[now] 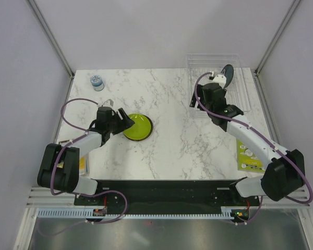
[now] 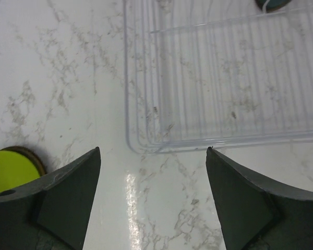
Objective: Unload the plates from the dish rack
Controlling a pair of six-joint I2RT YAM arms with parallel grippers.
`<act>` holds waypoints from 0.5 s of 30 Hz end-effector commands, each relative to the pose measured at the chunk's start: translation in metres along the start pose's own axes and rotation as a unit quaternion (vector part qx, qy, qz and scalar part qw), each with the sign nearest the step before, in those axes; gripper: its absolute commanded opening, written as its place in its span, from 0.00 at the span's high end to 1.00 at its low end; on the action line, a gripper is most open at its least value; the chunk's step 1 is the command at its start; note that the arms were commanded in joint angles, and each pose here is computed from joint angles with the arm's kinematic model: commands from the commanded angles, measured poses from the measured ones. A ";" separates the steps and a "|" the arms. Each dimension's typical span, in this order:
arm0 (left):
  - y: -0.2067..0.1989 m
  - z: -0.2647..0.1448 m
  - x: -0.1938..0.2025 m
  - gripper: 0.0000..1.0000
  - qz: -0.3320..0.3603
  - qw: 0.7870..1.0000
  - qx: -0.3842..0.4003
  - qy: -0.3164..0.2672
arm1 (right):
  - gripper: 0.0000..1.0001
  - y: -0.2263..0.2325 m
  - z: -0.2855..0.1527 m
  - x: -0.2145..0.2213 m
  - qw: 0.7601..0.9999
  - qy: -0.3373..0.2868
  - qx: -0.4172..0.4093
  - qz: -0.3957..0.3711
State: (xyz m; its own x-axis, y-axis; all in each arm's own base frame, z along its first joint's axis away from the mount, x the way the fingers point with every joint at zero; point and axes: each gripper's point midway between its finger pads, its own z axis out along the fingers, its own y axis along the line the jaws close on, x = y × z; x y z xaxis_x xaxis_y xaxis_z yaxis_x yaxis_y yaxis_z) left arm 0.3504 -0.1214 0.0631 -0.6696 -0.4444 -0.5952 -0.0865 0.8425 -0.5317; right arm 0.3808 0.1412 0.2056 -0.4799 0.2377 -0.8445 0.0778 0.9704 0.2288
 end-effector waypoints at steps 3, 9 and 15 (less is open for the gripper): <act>0.007 -0.015 -0.039 0.16 0.030 0.996 -0.060 -0.051 | 0.10 -0.050 0.021 -0.094 0.984 -0.079 0.152 -0.040; 0.022 -0.026 -0.054 0.12 0.044 0.989 -0.124 -0.064 | 0.08 -0.102 0.064 -0.139 0.966 -0.098 0.239 -0.025; 0.005 -0.038 -0.068 0.13 0.048 0.991 -0.097 -0.083 | 0.10 -0.162 0.138 -0.149 0.956 -0.069 0.284 -0.020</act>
State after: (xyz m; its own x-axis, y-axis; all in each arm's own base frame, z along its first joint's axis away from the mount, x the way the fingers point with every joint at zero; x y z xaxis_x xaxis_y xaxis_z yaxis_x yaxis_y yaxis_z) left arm 0.3591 -0.0819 0.0914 -0.6085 -0.4150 -0.6764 -0.2070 0.9059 -0.3696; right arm 0.5288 -0.0046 0.2428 -0.3513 0.1841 -0.9180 0.4912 0.8710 -0.0133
